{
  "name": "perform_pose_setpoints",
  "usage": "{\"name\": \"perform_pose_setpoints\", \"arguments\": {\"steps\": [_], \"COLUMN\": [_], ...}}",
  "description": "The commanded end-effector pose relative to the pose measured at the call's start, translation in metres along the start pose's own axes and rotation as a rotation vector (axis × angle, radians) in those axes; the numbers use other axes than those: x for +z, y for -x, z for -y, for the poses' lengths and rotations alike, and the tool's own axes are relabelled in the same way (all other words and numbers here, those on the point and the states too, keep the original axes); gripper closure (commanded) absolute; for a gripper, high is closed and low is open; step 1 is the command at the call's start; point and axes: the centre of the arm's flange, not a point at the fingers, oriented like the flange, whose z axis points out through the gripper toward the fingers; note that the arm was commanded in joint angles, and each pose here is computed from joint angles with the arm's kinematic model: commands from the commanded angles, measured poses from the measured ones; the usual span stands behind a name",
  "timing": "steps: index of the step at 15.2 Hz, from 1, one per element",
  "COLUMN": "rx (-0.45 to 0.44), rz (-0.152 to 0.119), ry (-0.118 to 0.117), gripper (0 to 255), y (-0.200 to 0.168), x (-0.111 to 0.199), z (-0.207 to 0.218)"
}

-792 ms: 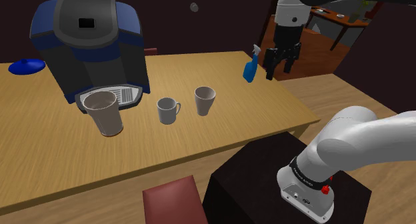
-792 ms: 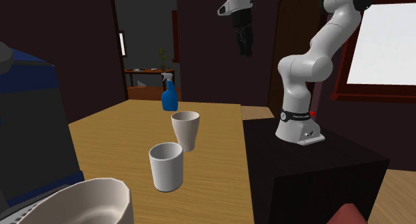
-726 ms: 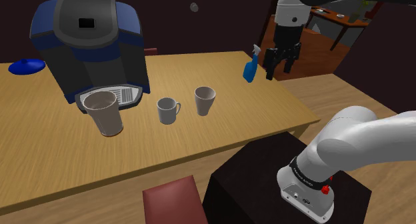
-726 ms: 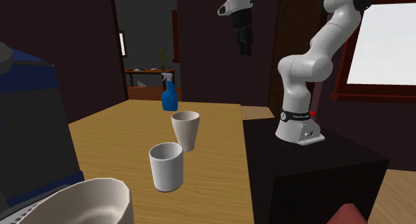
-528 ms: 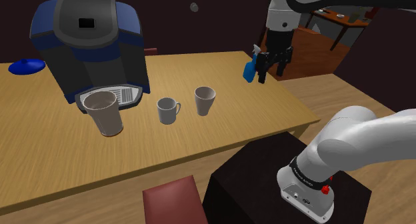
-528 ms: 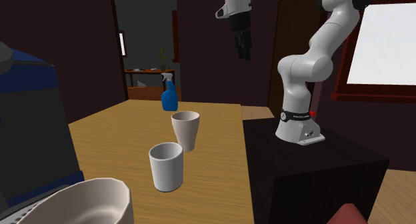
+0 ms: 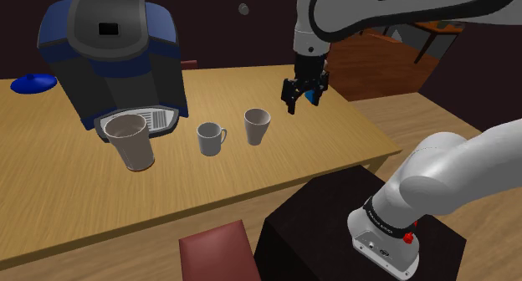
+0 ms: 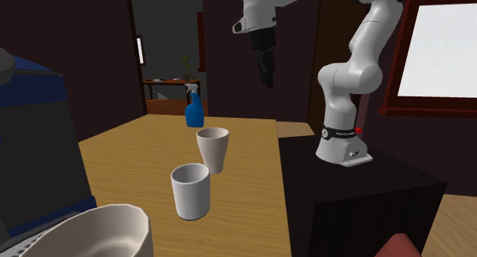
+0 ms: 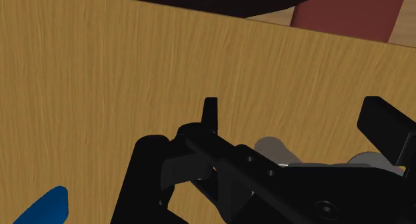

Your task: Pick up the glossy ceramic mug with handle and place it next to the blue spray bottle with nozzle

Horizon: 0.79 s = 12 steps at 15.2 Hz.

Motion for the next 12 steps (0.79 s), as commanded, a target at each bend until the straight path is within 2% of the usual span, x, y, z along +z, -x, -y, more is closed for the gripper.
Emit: {"name": "perform_pose_setpoints", "arguments": {"steps": [1, 12], "rx": [0.004, 0.023], "rz": [-0.009, -0.053], "ry": [-0.002, -0.006], "gripper": [0, 0], "y": [-0.017, -0.099], "x": [0.008, 0.058], "z": [0.020, 0.123]}}
